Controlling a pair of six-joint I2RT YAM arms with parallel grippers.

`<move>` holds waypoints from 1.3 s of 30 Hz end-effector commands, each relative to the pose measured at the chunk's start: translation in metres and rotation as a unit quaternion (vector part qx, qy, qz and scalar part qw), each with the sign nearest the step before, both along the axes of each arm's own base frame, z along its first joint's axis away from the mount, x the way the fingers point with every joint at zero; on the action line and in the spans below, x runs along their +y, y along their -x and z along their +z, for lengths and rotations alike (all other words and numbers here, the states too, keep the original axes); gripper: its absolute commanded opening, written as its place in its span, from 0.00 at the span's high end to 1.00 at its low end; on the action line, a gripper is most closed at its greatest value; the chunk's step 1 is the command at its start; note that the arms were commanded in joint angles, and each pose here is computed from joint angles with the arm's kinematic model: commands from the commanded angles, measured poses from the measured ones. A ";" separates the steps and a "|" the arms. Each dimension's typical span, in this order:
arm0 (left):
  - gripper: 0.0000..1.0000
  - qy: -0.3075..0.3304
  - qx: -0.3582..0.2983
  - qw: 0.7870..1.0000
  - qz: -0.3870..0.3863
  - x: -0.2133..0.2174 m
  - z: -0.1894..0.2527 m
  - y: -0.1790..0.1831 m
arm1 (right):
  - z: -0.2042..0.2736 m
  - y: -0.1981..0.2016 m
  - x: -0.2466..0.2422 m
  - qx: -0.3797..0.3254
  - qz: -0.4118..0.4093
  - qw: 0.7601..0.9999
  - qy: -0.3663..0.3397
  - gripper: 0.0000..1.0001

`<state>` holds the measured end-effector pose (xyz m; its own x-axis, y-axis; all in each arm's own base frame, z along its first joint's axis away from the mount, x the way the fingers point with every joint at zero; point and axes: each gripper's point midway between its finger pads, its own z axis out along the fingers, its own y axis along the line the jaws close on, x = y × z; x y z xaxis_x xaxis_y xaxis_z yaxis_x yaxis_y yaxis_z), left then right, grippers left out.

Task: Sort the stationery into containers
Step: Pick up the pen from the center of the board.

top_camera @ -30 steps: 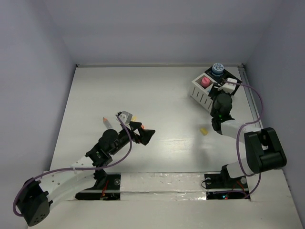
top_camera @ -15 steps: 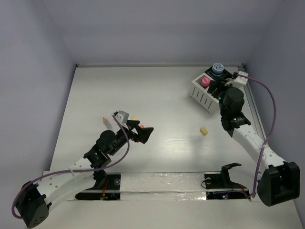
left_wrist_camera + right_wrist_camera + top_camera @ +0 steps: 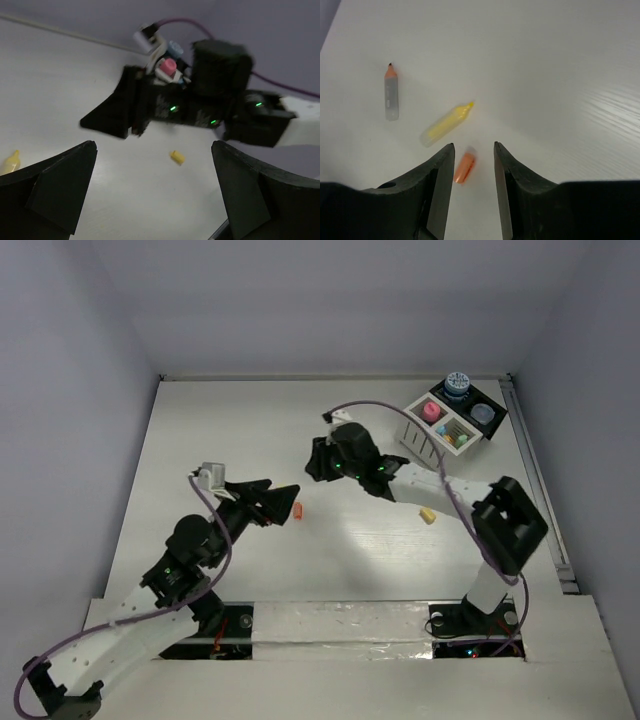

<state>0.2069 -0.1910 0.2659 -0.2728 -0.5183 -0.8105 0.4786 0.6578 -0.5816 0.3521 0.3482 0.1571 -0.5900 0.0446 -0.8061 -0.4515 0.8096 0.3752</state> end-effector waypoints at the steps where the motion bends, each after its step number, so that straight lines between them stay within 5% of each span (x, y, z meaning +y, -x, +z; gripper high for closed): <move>1: 0.01 0.042 -0.019 0.999 0.026 0.022 0.049 0.009 | 0.009 0.016 0.059 0.007 0.061 0.998 -0.010 0.54; 10: 0.01 -0.018 0.001 0.995 0.100 0.063 0.067 0.012 | -0.050 0.022 0.124 0.054 0.074 0.993 0.078 0.43; 30: 0.01 -0.027 -0.011 0.996 0.087 0.066 0.062 0.020 | -0.124 0.020 0.138 0.089 0.032 0.980 0.175 0.39; 33: 0.01 -0.025 -0.011 0.996 0.086 0.066 0.062 0.021 | -0.131 0.018 0.139 0.091 0.028 0.979 0.181 0.41; 39: 0.01 -0.019 -0.008 0.996 0.084 0.065 0.060 0.021 | -0.139 0.017 0.137 0.091 0.024 0.978 0.184 0.61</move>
